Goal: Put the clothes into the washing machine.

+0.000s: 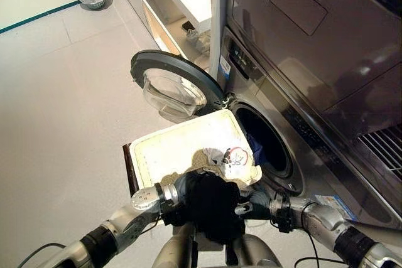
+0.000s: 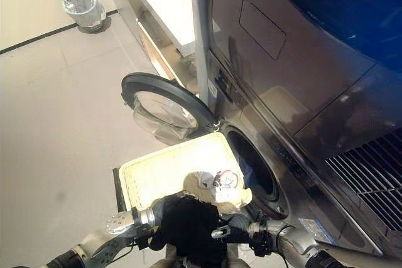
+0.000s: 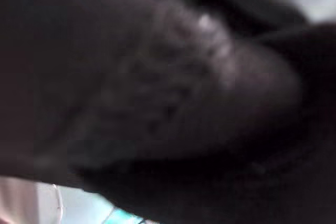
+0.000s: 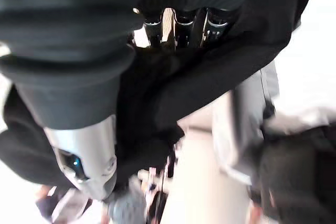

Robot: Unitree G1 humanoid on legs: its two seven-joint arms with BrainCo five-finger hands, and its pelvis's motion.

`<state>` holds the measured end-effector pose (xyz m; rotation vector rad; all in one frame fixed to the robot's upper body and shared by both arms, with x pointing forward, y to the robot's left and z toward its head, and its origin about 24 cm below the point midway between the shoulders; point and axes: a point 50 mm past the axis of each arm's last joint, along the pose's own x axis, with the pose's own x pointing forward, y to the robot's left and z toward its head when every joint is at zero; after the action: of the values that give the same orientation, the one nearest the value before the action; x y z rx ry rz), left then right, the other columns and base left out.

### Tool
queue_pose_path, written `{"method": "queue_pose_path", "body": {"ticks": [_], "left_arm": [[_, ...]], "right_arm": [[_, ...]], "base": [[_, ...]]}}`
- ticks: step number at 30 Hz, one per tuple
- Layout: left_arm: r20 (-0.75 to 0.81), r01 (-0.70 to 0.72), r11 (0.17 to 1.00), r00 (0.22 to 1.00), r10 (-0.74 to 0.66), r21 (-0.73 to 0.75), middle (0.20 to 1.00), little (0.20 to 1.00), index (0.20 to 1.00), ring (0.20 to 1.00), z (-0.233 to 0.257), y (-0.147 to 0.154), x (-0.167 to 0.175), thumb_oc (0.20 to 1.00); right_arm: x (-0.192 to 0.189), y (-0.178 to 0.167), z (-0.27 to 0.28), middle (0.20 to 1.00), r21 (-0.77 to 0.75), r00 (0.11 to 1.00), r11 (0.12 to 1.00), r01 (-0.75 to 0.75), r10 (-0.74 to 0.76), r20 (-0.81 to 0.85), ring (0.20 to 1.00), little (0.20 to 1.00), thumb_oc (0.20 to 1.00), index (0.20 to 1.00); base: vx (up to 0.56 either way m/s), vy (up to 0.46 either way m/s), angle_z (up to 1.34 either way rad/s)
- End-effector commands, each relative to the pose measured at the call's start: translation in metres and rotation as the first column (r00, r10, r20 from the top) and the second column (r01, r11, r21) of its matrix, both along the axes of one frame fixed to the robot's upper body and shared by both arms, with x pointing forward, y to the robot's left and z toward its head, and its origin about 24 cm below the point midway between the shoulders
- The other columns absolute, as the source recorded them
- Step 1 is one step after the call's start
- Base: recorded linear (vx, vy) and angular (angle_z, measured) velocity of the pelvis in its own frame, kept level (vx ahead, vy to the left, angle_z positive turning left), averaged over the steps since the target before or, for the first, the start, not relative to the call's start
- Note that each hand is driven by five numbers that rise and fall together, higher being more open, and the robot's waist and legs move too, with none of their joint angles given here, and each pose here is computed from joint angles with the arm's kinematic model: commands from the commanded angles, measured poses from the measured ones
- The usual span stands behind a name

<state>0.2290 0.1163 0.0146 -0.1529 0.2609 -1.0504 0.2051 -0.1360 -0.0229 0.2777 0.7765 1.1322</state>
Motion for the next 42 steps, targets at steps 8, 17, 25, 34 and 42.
{"method": "queue_pose_path", "body": {"ticks": [8, 17, 25, 34, 42], "left_arm": [[0.07, 0.1, 0.982, 0.994, -0.089, -0.163, 0.2, 0.2, 0.2, 0.2, 0.023, -0.022, 0.0, 0.2], [0.037, 0.132, 0.976, 0.991, -0.128, -0.171, 0.2, 0.2, 0.2, 0.2, 0.019, -0.029, -0.011, 0.2], [-0.001, 0.099, 0.983, 0.995, -0.1, -0.153, 0.2, 0.2, 0.2, 0.2, 0.012, -0.028, -0.019, 0.2], [-0.012, 0.021, 0.99, 1.0, -0.023, -0.142, 0.2, 0.2, 0.2, 0.2, 0.007, -0.033, -0.025, 0.2], [0.021, -0.057, 0.99, 0.998, 0.06, -0.132, 0.2, 0.2, 0.2, 0.2, 0.011, -0.033, -0.02, 0.2]], "right_arm": [[-0.024, 0.017, 0.006, 1.0, 0.234, 0.992, 0.971, -0.048, 0.074, -0.104, 1.0, 1.0, 1.0, 1.0], [-0.031, 0.027, 0.009, 1.0, 0.285, 0.992, 0.958, 0.027, 0.01, -0.127, 1.0, 1.0, 1.0, 1.0], [-0.028, 0.027, 0.008, 1.0, 0.271, 0.978, 0.943, 0.194, -0.165, -0.125, 1.0, 1.0, 1.0, 1.0], [-0.02, 0.027, 0.013, 1.0, 0.104, 0.95, 0.957, 0.269, -0.282, 0.133, 1.0, 1.0, 1.0, 1.0], [-0.007, 0.022, 0.022, 1.0, -0.056, 0.893, 0.966, 0.254, -0.212, 0.397, 1.0, 1.0, 1.0, 1.0]], "base": [[0.01, -0.008, 0.02], [0.01, 0.0, 0.0], [0.01, 0.003, -0.01], [0.02, 0.013, -0.06], [0.01, 0.021, -0.01]]}}
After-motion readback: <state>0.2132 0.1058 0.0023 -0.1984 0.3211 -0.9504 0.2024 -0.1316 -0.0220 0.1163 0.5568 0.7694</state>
